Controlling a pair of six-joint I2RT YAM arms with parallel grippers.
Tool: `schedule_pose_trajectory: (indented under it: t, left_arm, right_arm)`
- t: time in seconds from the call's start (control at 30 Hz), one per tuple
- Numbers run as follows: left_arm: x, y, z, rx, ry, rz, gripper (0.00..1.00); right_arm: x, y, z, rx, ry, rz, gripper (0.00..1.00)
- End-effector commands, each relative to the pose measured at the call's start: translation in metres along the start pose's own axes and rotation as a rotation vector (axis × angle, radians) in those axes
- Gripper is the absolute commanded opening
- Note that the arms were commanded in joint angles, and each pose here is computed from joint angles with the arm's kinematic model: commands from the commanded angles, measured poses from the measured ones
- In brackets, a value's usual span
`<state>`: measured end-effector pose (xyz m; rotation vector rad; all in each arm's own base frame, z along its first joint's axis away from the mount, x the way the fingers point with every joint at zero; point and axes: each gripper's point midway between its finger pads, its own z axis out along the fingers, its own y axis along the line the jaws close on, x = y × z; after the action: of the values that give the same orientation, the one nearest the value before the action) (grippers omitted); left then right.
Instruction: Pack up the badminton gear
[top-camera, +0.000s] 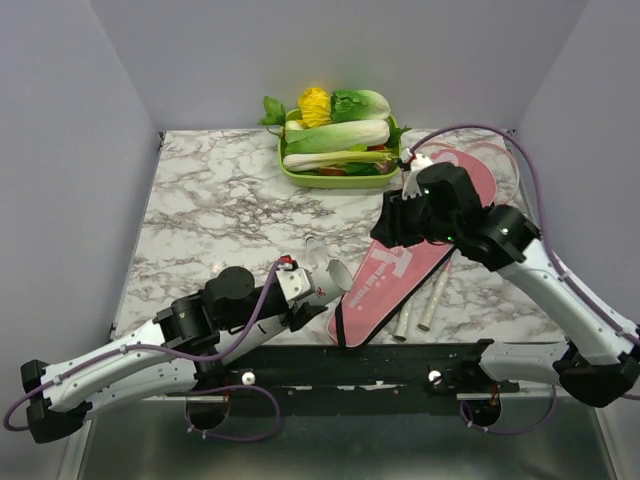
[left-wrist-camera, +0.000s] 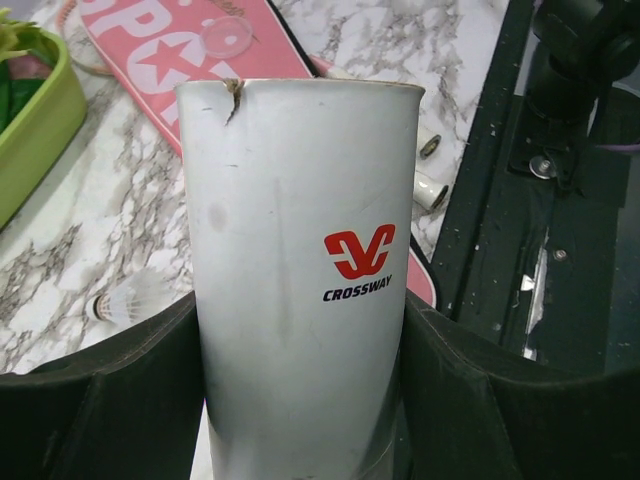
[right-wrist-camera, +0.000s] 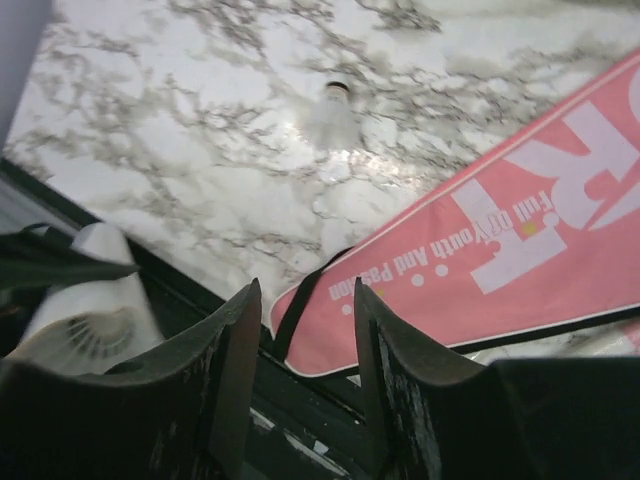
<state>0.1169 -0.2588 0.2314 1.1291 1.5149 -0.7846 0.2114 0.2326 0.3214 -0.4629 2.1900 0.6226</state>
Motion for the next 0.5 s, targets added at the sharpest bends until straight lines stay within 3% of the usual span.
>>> schedule_pose_trajectory:
  t: [0.0, 0.1, 0.23, 0.37, 0.47]
  left_arm:
    - [-0.009, 0.025, -0.012, -0.161, -0.028, -0.044, 0.00]
    - [-0.010, 0.039, -0.020, -0.246, -0.039, -0.052, 0.00]
    - [-0.013, 0.058, -0.033, -0.360, -0.059, -0.061, 0.00]
    - [-0.014, 0.063, -0.038, -0.397, -0.062, -0.064, 0.00]
    - [-0.016, 0.064, -0.039, -0.400, -0.071, -0.065, 0.00]
  right_arm:
    - [0.001, -0.023, 0.055, 0.083, -0.047, 0.182, 0.52]
    - [0.007, -0.018, 0.084, 0.041, -0.054, 0.302, 0.54]
    - [0.037, -0.007, 0.136, 0.009, 0.067, 0.458, 0.55]
    - [0.051, 0.021, 0.173, -0.141, 0.138, 0.574, 0.58]
    - [0.071, 0.025, 0.196, -0.129, 0.186, 0.648, 0.61]
